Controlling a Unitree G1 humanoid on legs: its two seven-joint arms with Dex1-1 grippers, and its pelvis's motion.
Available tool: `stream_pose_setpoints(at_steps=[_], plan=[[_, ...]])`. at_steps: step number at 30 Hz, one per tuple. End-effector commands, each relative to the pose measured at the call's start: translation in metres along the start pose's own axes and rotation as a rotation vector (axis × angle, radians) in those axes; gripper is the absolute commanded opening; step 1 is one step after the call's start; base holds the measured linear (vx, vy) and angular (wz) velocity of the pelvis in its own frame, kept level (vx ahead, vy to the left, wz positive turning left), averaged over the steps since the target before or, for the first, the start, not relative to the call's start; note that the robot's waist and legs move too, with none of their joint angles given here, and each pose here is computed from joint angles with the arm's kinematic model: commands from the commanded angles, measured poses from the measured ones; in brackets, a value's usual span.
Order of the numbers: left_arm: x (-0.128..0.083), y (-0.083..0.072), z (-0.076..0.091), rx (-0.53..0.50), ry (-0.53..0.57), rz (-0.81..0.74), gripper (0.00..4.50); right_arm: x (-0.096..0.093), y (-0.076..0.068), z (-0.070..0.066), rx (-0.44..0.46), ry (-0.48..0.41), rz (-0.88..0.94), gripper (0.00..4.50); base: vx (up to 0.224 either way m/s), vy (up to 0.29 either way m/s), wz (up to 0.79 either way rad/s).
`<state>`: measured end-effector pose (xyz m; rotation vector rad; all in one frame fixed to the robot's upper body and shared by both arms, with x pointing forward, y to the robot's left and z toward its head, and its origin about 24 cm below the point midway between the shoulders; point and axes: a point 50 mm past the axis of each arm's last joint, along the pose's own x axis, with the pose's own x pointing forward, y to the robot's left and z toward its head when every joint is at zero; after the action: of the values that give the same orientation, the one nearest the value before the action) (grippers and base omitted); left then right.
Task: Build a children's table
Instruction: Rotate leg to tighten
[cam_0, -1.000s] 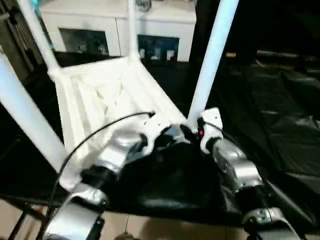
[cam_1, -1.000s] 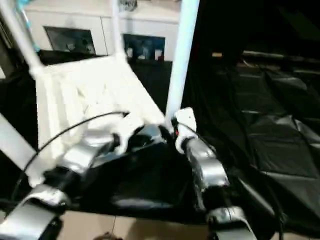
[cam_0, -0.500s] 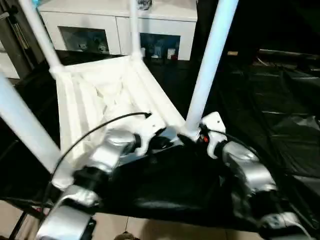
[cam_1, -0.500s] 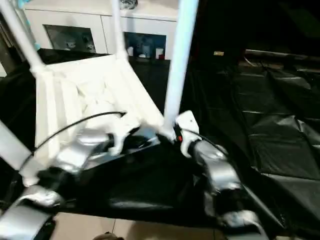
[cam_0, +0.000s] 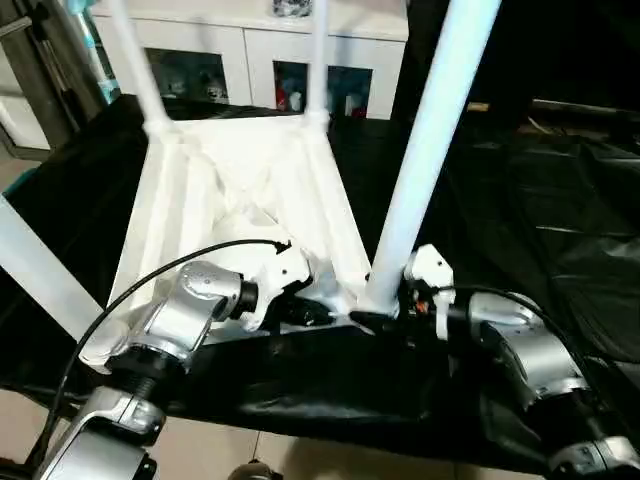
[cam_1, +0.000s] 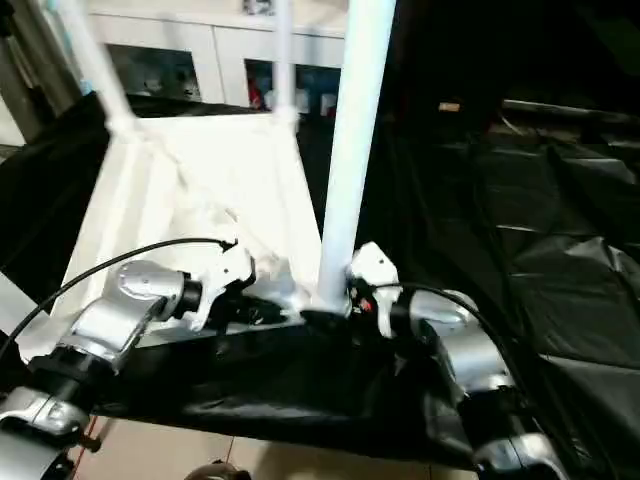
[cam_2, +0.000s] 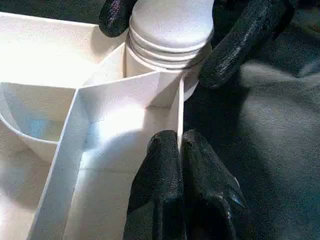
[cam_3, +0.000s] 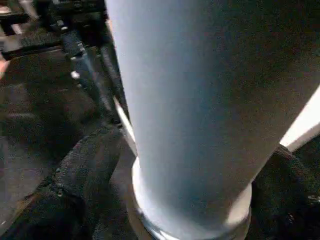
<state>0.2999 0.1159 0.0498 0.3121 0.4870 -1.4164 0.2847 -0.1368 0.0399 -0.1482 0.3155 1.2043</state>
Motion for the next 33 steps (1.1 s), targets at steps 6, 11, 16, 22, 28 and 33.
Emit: stream_pose_setpoints(at_steps=[6,11,16,22,28,33], plan=[[0.011,-0.014,0.016,0.030,-0.067,-0.147,0.00,0.014,0.023,0.003,0.017,-0.009,0.192,3.20,0.000,0.000,0.00],[0.012,-0.009,0.015,0.040,-0.050,-0.088,0.00,0.017,0.022,0.001,0.022,-0.001,0.171,2.91,0.000,0.000,0.00],[0.016,0.002,0.016,0.017,-0.045,0.036,0.00,0.028,0.016,-0.005,0.056,0.034,0.019,2.72,0.000,0.000,0.00],[0.028,0.018,0.026,-0.032,-0.070,0.222,0.00,0.045,-0.002,-0.013,0.151,0.037,-0.324,2.67,0.000,0.000,0.00],[0.044,0.031,0.041,-0.077,-0.105,0.410,0.00,0.067,-0.007,-0.009,0.235,0.025,-0.531,2.66,0.000,0.000,0.00],[0.050,0.027,0.044,-0.066,-0.127,0.367,0.00,0.079,0.006,0.000,0.237,-0.030,-0.373,3.36,0.000,0.000,0.00]])
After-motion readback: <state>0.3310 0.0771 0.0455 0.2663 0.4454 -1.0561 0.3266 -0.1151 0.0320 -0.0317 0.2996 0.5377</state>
